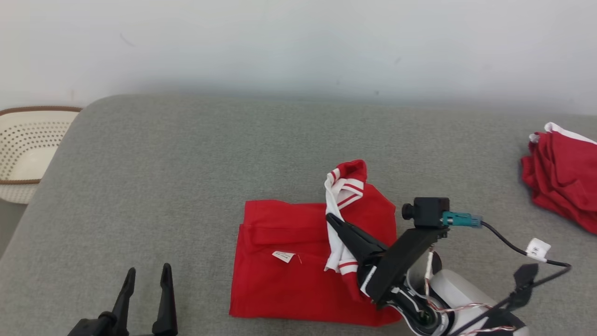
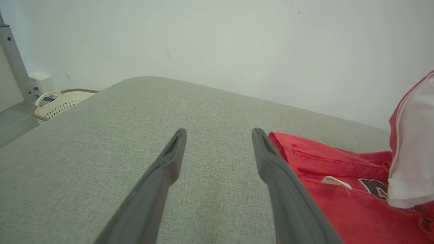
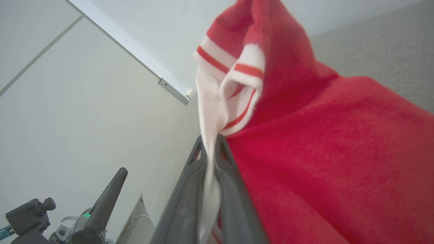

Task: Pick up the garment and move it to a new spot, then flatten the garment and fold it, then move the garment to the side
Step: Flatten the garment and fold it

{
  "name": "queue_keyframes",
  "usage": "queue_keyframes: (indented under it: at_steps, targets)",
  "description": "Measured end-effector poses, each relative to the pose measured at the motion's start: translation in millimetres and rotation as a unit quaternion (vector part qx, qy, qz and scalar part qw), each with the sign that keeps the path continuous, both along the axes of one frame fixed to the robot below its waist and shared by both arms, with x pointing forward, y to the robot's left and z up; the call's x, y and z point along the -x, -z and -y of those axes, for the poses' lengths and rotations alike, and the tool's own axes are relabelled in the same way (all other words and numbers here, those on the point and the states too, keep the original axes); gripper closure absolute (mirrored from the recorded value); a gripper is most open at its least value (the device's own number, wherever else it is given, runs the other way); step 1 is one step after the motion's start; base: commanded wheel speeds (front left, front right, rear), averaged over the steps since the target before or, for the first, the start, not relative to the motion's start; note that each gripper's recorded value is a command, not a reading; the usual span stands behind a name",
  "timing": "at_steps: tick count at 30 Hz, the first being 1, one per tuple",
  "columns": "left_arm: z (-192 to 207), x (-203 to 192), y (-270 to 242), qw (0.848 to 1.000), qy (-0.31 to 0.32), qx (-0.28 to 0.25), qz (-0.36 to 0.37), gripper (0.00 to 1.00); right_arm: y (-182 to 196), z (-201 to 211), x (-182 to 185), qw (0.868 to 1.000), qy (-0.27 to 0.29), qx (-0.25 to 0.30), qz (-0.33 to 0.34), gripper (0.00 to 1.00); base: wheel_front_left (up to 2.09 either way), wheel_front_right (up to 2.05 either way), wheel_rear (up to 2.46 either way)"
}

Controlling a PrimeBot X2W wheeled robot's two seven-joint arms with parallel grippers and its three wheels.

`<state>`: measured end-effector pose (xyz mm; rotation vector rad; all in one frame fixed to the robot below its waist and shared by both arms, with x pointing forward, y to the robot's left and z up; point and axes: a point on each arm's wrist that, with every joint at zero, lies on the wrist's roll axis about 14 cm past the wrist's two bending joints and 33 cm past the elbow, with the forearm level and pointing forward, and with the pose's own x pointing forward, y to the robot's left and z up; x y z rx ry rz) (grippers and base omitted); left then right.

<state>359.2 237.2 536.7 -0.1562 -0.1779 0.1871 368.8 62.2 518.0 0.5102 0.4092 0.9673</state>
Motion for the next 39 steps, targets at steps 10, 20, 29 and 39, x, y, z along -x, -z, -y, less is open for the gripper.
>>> queue_keyframes:
  at_steps: [10, 20, 29, 39]
  targets:
    - [-4, 5, 4, 1.0, -0.006, 0.005, -0.007, 0.0, 10, -39, -6, 0.999, -0.026, 0.011, -0.016, 1.0, 0.0, 0.0, 0.0]
    - [-7, 5, 8, 1.0, -0.01, 0.008, -0.013, 0.0, 27, -64, -7, 0.998, -0.038, 0.026, -0.036, 1.0, 0.0, 0.0, 0.0]
    - [-14, 7, 10, 1.0, -0.02, 0.012, -0.017, 0.0, 49, -73, -15, 0.997, -0.027, 0.044, -0.059, 1.0, 0.0, 0.0, 0.0]
    - [-19, 8, 11, 0.999, -0.029, 0.013, -0.02, 0.0, 55, -82, -17, 0.996, -0.028, 0.044, -0.073, 0.0, 0.0, 0.0, 0.0]
